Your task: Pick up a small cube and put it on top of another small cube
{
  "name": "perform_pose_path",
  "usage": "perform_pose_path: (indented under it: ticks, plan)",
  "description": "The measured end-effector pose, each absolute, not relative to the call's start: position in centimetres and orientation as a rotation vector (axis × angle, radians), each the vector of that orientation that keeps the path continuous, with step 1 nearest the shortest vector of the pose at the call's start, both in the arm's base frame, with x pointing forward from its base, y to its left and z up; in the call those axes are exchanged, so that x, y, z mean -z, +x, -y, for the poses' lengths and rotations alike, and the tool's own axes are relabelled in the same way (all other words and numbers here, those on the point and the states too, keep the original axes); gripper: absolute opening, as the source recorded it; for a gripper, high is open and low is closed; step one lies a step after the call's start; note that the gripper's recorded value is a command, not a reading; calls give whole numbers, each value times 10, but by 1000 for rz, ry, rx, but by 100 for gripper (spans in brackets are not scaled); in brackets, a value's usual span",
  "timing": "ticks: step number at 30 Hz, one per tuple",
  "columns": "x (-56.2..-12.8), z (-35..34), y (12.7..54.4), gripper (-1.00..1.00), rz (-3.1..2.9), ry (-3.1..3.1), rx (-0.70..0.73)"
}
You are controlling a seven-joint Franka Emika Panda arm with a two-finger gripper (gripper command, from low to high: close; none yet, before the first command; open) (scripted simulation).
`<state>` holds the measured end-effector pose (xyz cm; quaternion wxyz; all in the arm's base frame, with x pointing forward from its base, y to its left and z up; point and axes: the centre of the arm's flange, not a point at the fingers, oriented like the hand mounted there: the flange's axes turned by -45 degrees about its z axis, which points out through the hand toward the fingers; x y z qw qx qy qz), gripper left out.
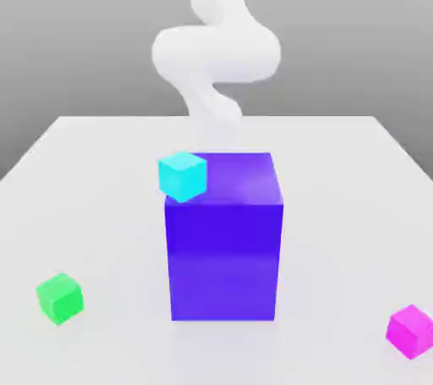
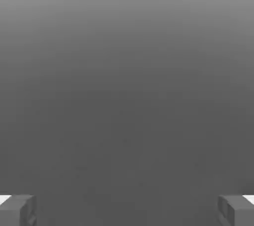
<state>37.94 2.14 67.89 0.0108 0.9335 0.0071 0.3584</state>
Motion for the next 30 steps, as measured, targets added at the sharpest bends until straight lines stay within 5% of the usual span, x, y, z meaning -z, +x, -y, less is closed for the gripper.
perform_pose_path:
  ticks: [7, 15, 30]
  plan:
    - [-572, -86, 452, 0, -173, 2943, -831]
    - [-435, -160, 488, 0, -377, 2972, -533]
    - [-187, -288, 426, 0, -777, 3041, -16]
